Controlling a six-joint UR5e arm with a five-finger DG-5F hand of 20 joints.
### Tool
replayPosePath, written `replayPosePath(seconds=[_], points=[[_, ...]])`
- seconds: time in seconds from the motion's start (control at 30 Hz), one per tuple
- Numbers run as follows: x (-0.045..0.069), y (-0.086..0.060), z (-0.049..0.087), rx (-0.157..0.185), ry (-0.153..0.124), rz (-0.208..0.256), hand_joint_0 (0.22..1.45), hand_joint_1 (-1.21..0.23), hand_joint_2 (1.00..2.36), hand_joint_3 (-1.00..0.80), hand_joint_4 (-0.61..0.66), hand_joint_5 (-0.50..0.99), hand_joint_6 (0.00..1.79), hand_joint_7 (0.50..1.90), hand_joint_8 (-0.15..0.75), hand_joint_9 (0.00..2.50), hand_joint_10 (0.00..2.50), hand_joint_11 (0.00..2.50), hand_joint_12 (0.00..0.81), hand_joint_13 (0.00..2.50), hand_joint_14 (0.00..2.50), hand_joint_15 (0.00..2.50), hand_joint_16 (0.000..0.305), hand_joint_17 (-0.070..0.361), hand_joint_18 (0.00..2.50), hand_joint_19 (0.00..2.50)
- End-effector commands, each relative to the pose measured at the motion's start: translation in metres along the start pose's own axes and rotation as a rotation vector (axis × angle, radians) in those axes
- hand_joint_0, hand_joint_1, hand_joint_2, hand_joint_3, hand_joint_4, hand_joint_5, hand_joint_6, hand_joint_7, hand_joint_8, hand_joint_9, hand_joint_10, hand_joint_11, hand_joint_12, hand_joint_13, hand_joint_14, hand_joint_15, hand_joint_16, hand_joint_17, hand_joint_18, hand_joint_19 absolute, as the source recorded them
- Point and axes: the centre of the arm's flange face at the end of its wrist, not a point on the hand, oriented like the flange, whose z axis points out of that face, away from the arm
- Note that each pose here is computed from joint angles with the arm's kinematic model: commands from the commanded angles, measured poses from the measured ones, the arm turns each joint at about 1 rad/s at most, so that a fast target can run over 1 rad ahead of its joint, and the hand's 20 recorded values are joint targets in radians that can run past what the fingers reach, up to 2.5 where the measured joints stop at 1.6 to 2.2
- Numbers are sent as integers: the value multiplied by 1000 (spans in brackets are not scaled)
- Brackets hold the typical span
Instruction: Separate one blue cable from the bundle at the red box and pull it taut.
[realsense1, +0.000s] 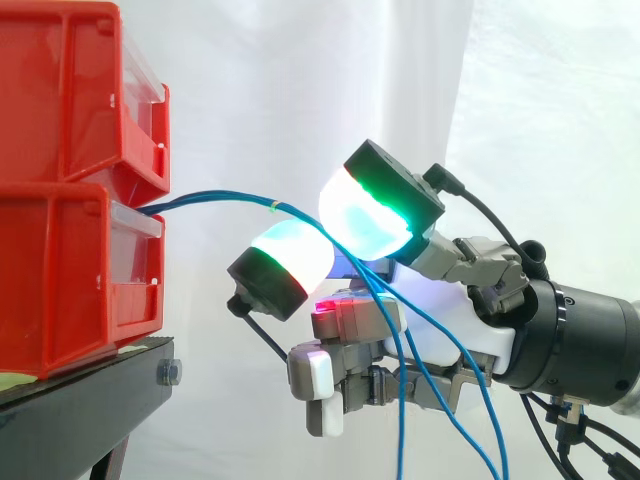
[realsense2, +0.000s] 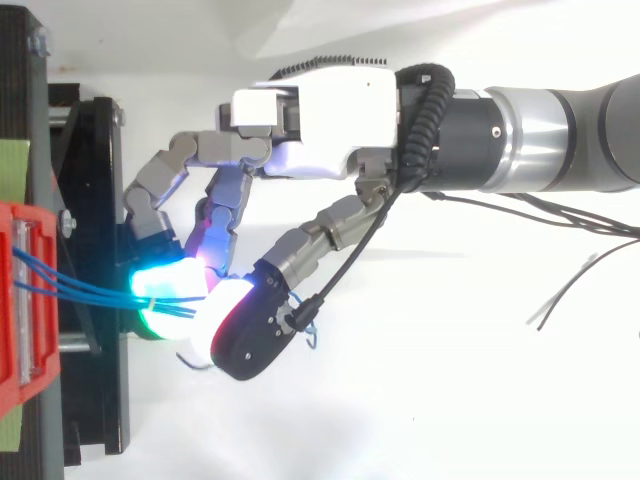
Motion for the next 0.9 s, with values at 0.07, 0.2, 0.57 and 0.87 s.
replayPosePath(seconds=[0.07, 0.2, 0.57, 0.87], points=[[0, 0, 0, 0, 0, 0, 835, -934, 1004, -445, -60, -157, 960, 1179, 407, 1289, 20, 1287, 420, 1130, 23, 650, 48, 109, 981, 632], [-1, -1, -1, 2, -1, 0, 815, -967, 1000, -500, -40, -143, 953, 1218, 410, 1354, 20, 1325, 415, 1161, 25, 660, 48, 107, 1028, 598], [-1, 0, 0, 0, -2, 0, 658, -1036, 1000, -500, 30, -100, 932, 1188, 426, 1530, 25, 1410, 422, 1293, 26, 744, 46, 105, 1102, 642], [-2, 0, -1, 6, -1, 0, 518, -1006, 1000, -500, 25, -70, 910, 1181, 429, 1592, 25, 1356, 436, 1336, 27, 746, 49, 111, 1172, 658]])
